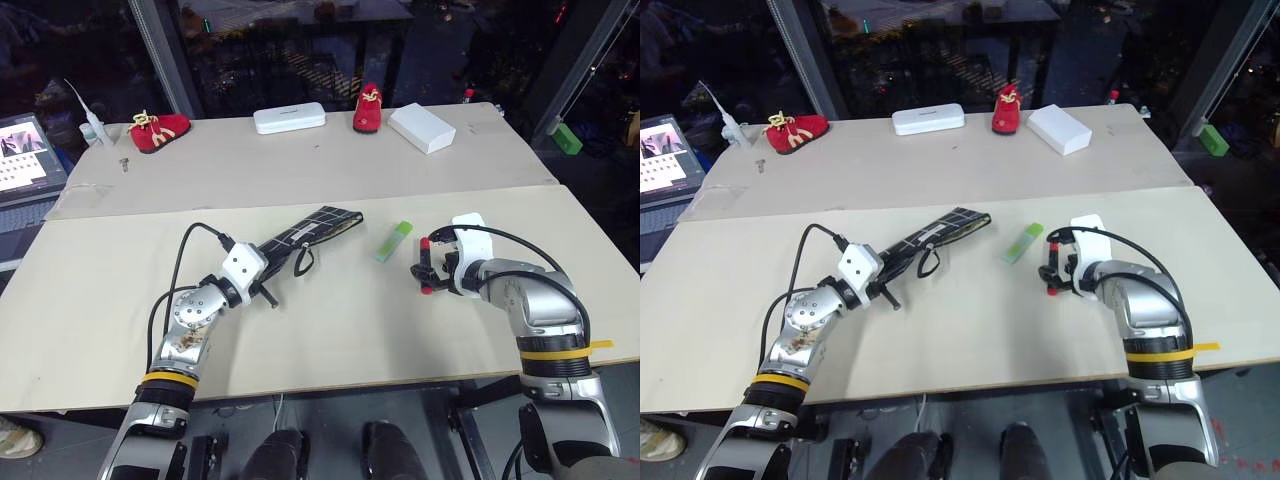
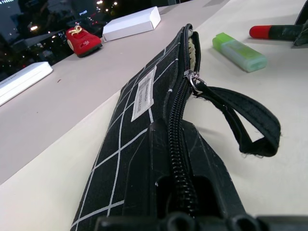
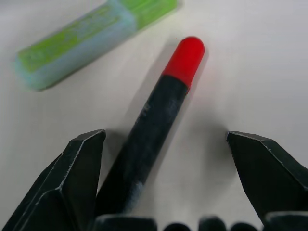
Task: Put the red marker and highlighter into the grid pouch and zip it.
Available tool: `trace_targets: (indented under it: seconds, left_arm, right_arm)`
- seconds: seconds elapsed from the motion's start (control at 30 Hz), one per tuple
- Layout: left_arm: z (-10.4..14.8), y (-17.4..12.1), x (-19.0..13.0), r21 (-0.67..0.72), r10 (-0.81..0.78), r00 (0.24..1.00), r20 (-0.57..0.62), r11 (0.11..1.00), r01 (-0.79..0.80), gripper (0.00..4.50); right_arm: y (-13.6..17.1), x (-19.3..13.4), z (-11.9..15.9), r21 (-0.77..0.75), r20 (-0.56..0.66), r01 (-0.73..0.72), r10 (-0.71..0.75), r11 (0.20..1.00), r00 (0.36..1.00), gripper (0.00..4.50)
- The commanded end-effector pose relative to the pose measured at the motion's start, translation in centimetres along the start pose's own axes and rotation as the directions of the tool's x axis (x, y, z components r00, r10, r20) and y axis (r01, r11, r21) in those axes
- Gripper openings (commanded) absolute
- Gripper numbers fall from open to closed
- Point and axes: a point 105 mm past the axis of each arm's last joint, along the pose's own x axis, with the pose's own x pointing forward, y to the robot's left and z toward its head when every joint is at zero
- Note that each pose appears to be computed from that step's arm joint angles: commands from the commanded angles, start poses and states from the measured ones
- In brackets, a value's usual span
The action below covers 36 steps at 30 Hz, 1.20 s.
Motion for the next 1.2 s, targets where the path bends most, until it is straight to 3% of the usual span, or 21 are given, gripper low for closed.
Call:
trace_targets:
  seconds: [0.03,0.27,0.3,0.47,0.6,0.63,0.73,0.83,1.0,1.2]
  left_arm:
    - [1.8,0.8,0.3,0.026,0.019,0.998,0.057,0.999,-0.021,0.00]
    - [1.7,0.9,0.2,0.026,0.020,0.998,0.055,0.999,-0.022,0.00]
    - [1.7,0.9,0.2,0.025,0.019,0.998,0.055,0.999,-0.021,0.00]
    - [1.9,1.2,0.4,0.022,0.017,0.998,0.059,1.000,-0.018,0.00]
    - [1.8,0.9,0.5,0.020,0.005,0.998,0.057,1.000,-0.006,0.00]
    - [1.8,0.9,0.5,0.020,0.002,0.998,0.057,1.000,-0.003,0.00]
    - [1.9,0.7,0.5,0.019,-0.003,0.998,0.059,1.000,0.001,0.00]
    - [1.9,0.7,0.6,0.020,-0.004,0.998,0.061,1.000,0.003,0.00]
    - [2.0,0.6,0.7,0.020,-0.004,0.998,0.064,1.000,0.003,0.00]
    - [1.9,0.3,0.7,0.018,-0.008,0.998,0.063,1.000,0.007,0.00]
  right_arm:
    - [-1.5,0.1,-0.4,-0.068,0.003,0.091,-0.091,0.993,0.996,3.03]
    - [-2.5,-0.4,0.6,-0.078,0.046,0.120,-0.117,0.990,0.992,0.62]
    - [-3.1,-0.6,0.9,-0.084,0.052,0.138,-0.134,0.987,0.990,0.50]
    - [-3.3,-2.0,5.3,-0.220,0.250,0.149,-0.092,0.964,0.964,0.49]
    - [-0.1,-4.1,10.4,-0.434,0.447,0.115,0.102,0.894,0.889,0.49]
    - [1.7,-4.6,11.1,-0.543,0.470,0.110,0.192,0.833,0.862,0.49]
    - [5.8,-5.0,11.0,-0.788,0.412,0.117,0.378,0.604,0.829,0.49]
    - [7.0,-3.8,10.1,-0.889,0.337,0.145,0.406,0.435,0.850,0.49]
    - [7.5,-2.6,9.9,-0.931,0.312,0.192,0.406,0.311,0.859,0.49]
    - [6.6,-1.5,10.6,-0.942,0.317,0.249,0.348,0.226,0.882,0.49]
